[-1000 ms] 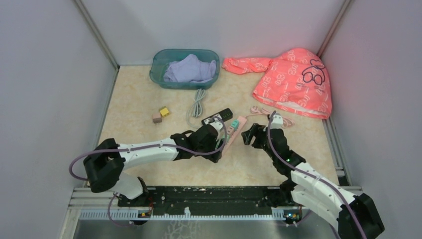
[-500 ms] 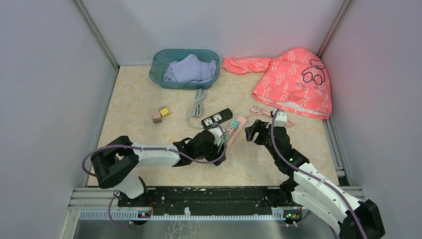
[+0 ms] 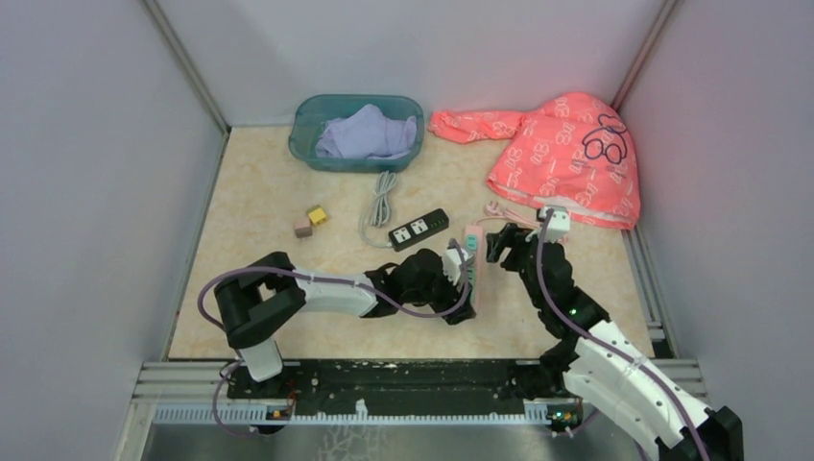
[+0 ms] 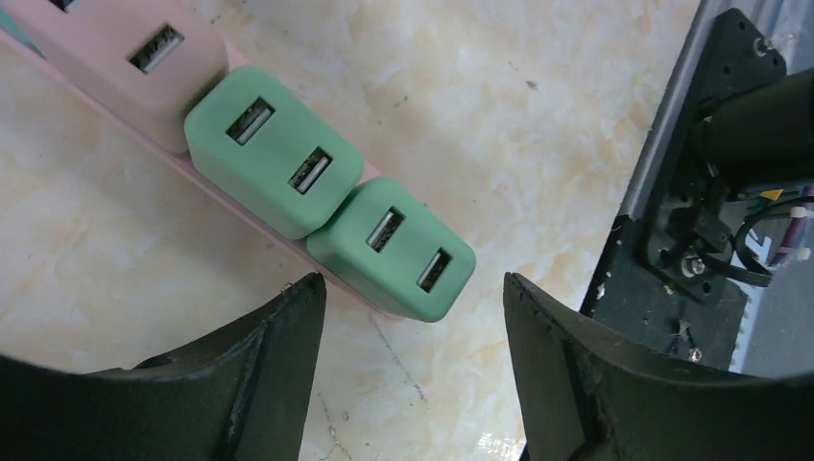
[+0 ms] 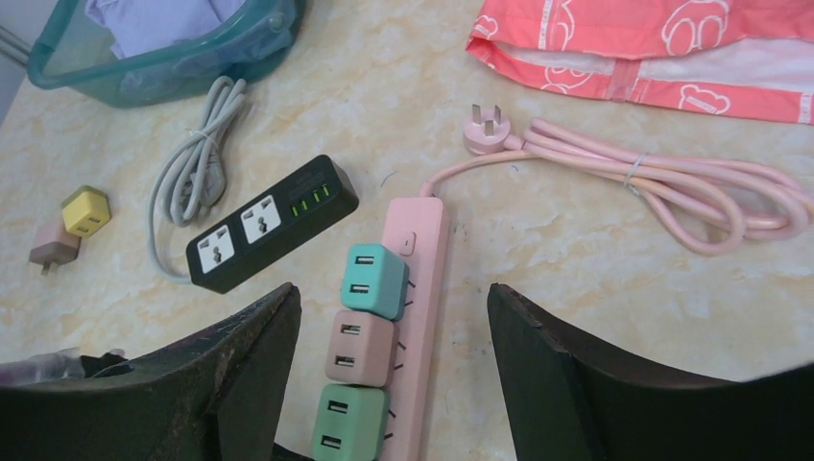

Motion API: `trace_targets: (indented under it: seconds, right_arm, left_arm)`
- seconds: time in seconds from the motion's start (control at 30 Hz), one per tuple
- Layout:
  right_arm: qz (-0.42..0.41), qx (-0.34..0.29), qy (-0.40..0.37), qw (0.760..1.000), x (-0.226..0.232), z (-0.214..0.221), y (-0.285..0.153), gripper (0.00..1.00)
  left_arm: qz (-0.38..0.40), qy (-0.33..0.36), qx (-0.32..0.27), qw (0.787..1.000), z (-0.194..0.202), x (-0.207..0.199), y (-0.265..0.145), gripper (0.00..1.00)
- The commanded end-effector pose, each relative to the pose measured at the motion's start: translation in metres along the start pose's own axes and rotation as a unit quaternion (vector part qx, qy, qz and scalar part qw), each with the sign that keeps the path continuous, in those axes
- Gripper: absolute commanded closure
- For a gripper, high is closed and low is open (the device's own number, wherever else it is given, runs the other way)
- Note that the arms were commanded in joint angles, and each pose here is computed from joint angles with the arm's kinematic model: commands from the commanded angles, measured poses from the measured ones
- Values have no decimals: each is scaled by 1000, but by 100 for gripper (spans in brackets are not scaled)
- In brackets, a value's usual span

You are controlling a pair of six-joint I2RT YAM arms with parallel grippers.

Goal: Insert the plug

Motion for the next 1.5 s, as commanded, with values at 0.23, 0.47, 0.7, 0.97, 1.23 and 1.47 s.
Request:
trace_targets:
  seconds: [0.23, 0.47, 0.7, 0.97, 1.23, 1.47]
  right_arm:
    - [-8, -56, -37, 998, 8, -42, -4, 28]
    - [-21, -49, -47, 997, 13, -39, 2, 28]
    - [-30, -37, -53, 997, 15, -32, 5, 28]
    - [-40, -32, -64, 997, 16, -27, 5, 28]
    - [-40, -33, -72, 996, 14, -24, 5, 28]
    - [-42, -31, -72, 996, 15, -22, 7, 28]
  left_arm:
    - [-59, 12, -76, 995, -42, 2, -50, 22]
    - [-167, 10, -91, 982, -76, 62, -82, 19]
    - [-239, 9, -63, 969, -109, 140, -80, 18]
    - [-269, 31, 11, 963, -110, 191, -55, 17]
    - [-258, 18, 77, 963, -75, 199, -45, 17]
    - [-238, -32, 98, 966, -51, 182, -56, 30]
Point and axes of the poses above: each gripper's point midway between its finger pads, its own y axis out along the fingers, its own x axis along the line the jaws close on, z = x × y, the point moved 4 cm from there along -y, back along the fingers, and after that the axes turned 5 degrees about -y, right-handed, at the moved point
